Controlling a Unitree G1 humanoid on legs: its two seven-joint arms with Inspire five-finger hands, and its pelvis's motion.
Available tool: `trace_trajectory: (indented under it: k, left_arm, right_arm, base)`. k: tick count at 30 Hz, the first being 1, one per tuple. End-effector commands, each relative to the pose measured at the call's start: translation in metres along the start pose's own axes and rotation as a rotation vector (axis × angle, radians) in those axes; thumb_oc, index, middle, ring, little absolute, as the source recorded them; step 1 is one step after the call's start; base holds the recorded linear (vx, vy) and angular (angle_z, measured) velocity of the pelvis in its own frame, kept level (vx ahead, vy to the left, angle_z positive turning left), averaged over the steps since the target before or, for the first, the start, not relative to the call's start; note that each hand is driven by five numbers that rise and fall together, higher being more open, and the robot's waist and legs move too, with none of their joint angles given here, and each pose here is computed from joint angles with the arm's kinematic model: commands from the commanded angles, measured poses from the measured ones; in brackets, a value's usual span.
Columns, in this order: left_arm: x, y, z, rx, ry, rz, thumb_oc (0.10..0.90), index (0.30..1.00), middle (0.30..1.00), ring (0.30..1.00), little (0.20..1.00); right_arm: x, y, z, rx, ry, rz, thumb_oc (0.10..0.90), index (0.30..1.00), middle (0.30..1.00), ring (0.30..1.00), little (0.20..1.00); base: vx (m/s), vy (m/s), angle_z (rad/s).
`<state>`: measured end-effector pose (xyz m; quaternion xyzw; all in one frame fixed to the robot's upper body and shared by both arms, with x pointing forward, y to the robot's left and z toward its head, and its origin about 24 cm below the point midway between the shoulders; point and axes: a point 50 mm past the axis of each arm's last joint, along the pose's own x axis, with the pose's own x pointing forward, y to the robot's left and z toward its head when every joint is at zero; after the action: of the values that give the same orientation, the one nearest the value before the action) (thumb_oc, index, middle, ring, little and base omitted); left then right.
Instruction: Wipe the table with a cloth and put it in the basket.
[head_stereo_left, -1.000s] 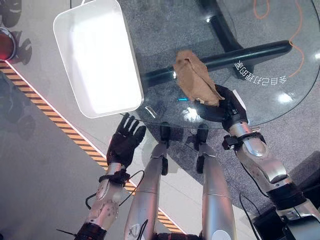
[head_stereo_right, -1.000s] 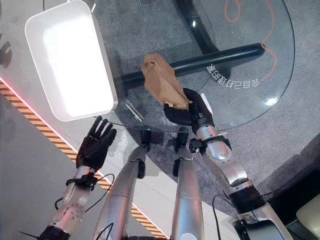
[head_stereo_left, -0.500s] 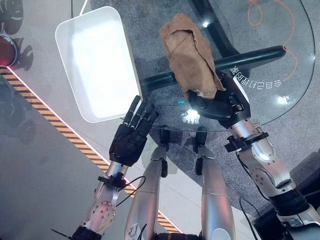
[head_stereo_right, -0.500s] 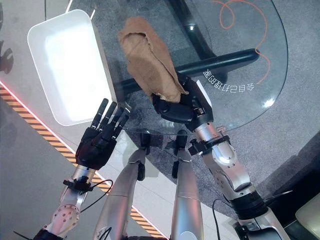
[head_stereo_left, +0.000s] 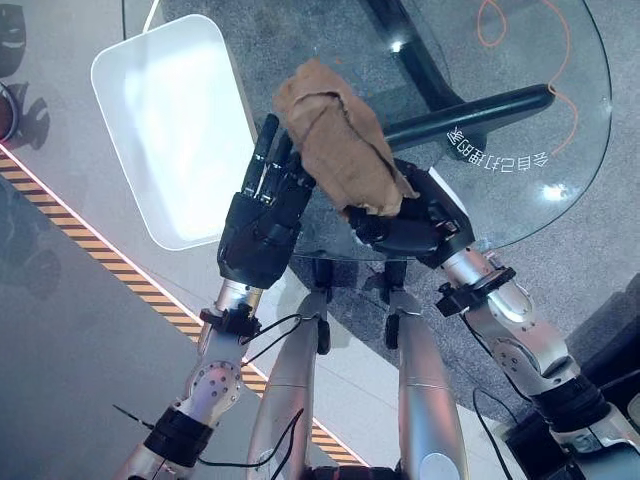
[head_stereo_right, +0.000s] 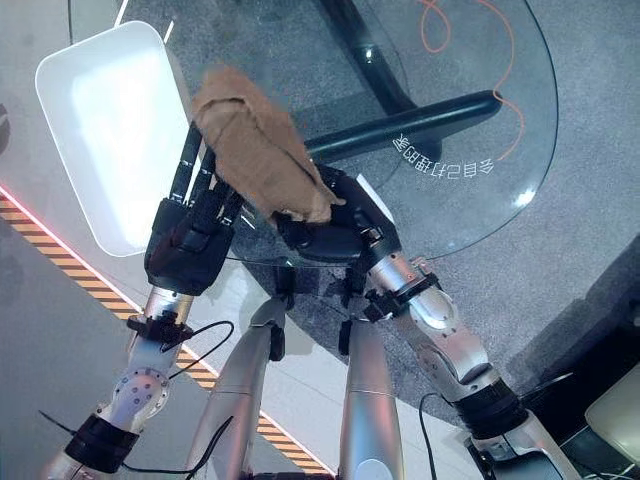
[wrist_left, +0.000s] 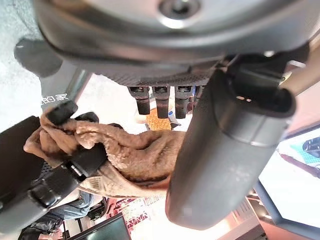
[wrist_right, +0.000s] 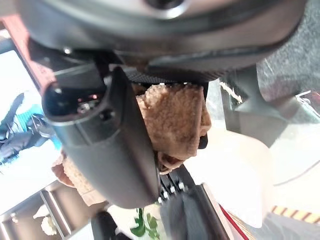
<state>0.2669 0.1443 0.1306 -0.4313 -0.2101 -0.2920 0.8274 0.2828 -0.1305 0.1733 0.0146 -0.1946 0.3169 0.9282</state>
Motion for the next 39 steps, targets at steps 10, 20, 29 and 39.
trace_trajectory:
  k: [10,20,29,39]
  left_arm:
    - [0.033,-0.039,-0.012,0.078,0.077,-0.163,0.8,0.9,0.9,0.9,0.9]
    - [0.031,-0.036,-0.029,0.081,0.176,-0.17,0.8,0.9,0.9,0.9,0.9]
    - [0.033,-0.039,-0.025,0.068,0.14,-0.211,0.8,0.9,0.9,0.9,0.9]
    - [0.034,-0.038,-0.026,0.079,0.172,-0.21,0.8,0.9,0.9,0.9,0.9]
  right_arm:
    - [0.039,0.06,0.065,-0.111,-0.302,0.328,0.1,0.3,0.3,0.3,0.2]
    - [0.048,0.06,0.059,-0.166,-0.25,0.28,0.1,0.3,0.3,0.3,0.2]
    - [0.045,0.069,0.032,-0.298,-0.016,0.505,0.1,0.3,0.3,0.3,0.2]
    - [0.045,0.076,0.028,-0.412,0.058,0.698,0.1,0.3,0.3,0.3,0.2]
  base:
    - [0.0,0.0,0.0]
    - [0.0,0.0,0.0]
    - [0.0,0.0,0.0]
    - [0.0,-0.01,0.0]
